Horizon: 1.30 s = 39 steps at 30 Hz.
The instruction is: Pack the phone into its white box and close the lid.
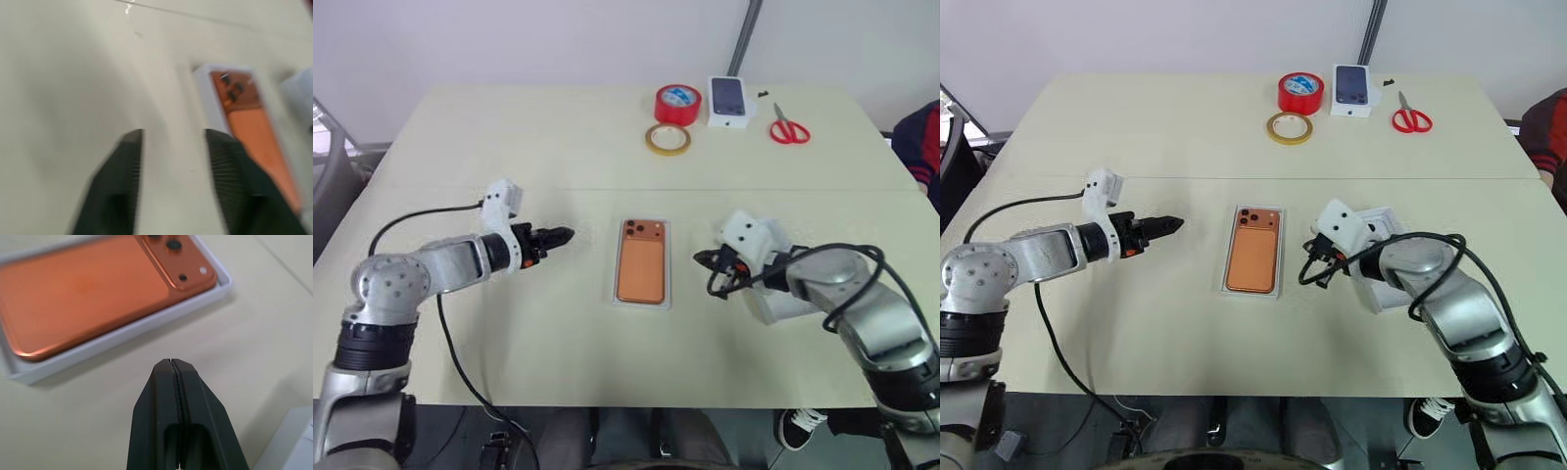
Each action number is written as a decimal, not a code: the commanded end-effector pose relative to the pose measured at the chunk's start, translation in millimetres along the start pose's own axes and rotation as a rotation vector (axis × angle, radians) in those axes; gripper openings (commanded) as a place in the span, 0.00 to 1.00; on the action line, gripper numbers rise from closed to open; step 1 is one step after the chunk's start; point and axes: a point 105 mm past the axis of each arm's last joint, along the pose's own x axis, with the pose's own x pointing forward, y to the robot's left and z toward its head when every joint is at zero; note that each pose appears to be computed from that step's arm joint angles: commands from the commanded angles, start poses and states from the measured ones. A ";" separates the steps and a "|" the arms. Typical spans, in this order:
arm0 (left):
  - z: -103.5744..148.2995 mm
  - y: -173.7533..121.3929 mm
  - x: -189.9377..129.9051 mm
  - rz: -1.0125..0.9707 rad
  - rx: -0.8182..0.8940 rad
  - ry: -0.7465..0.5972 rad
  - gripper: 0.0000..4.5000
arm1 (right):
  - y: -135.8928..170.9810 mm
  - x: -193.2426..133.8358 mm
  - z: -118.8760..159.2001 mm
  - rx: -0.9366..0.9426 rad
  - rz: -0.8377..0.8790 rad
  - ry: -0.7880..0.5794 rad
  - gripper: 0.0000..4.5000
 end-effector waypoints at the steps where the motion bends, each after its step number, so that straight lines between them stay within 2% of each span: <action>1: -2.0 -18.0 11.4 -0.047 0.191 0.011 0.01 | 3.7 10.4 5.5 -0.048 -0.011 0.027 0.00; 8: -27.6 -47.3 47.5 -0.139 0.407 0.124 0.01 | 10.3 30.8 13.7 -0.100 -0.032 0.063 0.00; 16: -39.7 -87.7 67.1 -0.311 0.477 0.178 0.01 | 18.9 33.8 13.8 -0.151 -0.009 0.080 0.00; 19: -41.2 -105.7 75.8 -0.383 0.490 0.191 0.01 | 18.6 23.9 8.3 -0.140 -0.002 0.092 0.00; 25: -47.8 -164.7 94.0 -0.576 0.550 0.222 0.01 | 12.7 -13.6 -20.9 -0.137 -0.023 0.189 0.00; 29: -57.6 -185.4 97.7 -0.645 0.575 0.254 0.01 | 10.0 -31.7 -37.2 -0.120 -0.047 0.244 0.00; 34: -63.7 -194.0 101.1 -0.667 0.580 0.272 0.01 | 8.1 -45.9 -53.7 -0.090 -0.073 0.297 0.00; 39: -59.0 -186.8 107.7 -0.628 0.553 0.263 0.01 | 7.5 -51.4 -58.8 -0.077 -0.083 0.309 0.00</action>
